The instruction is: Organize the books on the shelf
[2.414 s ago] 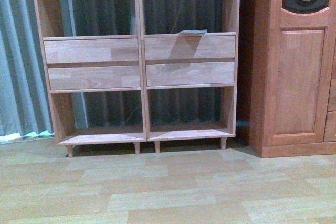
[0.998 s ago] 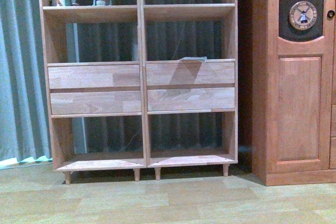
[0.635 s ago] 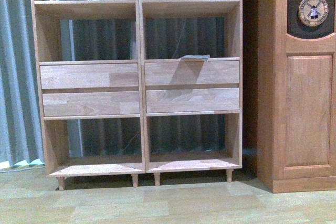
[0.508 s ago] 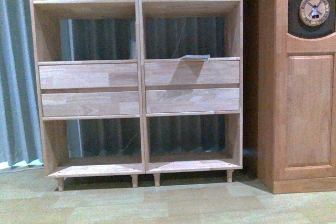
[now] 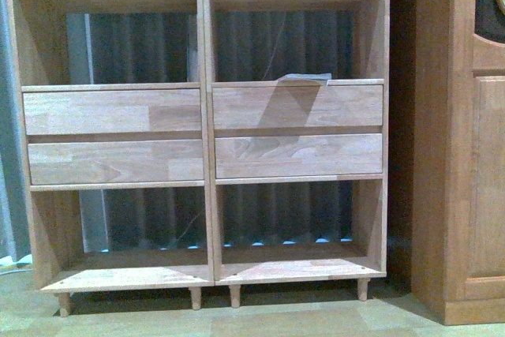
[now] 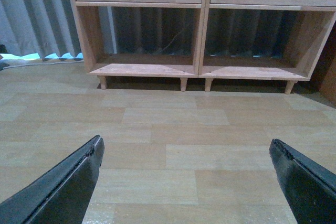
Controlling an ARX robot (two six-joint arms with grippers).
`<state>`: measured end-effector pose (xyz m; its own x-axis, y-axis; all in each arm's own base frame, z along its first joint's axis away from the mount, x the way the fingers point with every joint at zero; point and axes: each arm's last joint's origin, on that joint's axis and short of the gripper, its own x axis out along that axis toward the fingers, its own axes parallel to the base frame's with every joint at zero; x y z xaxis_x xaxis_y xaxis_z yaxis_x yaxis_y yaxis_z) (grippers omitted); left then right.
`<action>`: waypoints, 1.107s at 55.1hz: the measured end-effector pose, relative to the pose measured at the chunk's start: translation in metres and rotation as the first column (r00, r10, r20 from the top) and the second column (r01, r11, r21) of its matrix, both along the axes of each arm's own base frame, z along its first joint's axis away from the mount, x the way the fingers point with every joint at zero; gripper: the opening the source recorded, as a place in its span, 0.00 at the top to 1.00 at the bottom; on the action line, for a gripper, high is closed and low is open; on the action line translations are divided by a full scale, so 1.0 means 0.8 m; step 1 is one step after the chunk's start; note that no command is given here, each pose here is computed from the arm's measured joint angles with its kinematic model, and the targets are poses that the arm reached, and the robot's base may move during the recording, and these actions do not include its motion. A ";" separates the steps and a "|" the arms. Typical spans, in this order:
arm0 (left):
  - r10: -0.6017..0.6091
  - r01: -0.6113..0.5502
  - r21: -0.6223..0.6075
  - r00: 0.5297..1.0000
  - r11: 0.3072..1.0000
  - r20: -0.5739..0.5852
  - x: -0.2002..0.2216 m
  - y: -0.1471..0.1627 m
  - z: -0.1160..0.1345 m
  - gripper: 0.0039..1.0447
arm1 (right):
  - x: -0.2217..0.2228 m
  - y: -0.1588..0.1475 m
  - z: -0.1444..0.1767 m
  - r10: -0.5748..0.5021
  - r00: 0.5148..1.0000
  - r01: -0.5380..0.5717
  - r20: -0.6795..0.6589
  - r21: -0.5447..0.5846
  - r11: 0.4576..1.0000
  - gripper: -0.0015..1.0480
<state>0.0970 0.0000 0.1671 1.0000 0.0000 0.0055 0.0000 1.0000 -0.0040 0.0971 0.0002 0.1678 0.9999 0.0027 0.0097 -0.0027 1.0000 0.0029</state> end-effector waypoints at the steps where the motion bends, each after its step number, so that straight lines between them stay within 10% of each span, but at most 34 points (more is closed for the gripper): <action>1: 0.000 0.000 0.000 1.000 1.000 0.000 0.000 0.000 0.000 0.07 | 0.000 0.000 0.000 0.000 1.000 0.000 0.000 0.000 1.000 0.07; 61: 0.000 0.000 0.000 1.000 1.000 0.000 0.000 0.000 0.000 0.07 | 0.000 0.000 0.000 0.000 1.000 0.000 0.000 0.000 1.000 0.07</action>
<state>0.0970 0.0000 0.1671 1.0000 0.0000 0.0055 0.0000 1.0000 -0.0040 0.0971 0.0002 0.1678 0.9999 0.0027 0.0097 -0.0027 1.0000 0.0029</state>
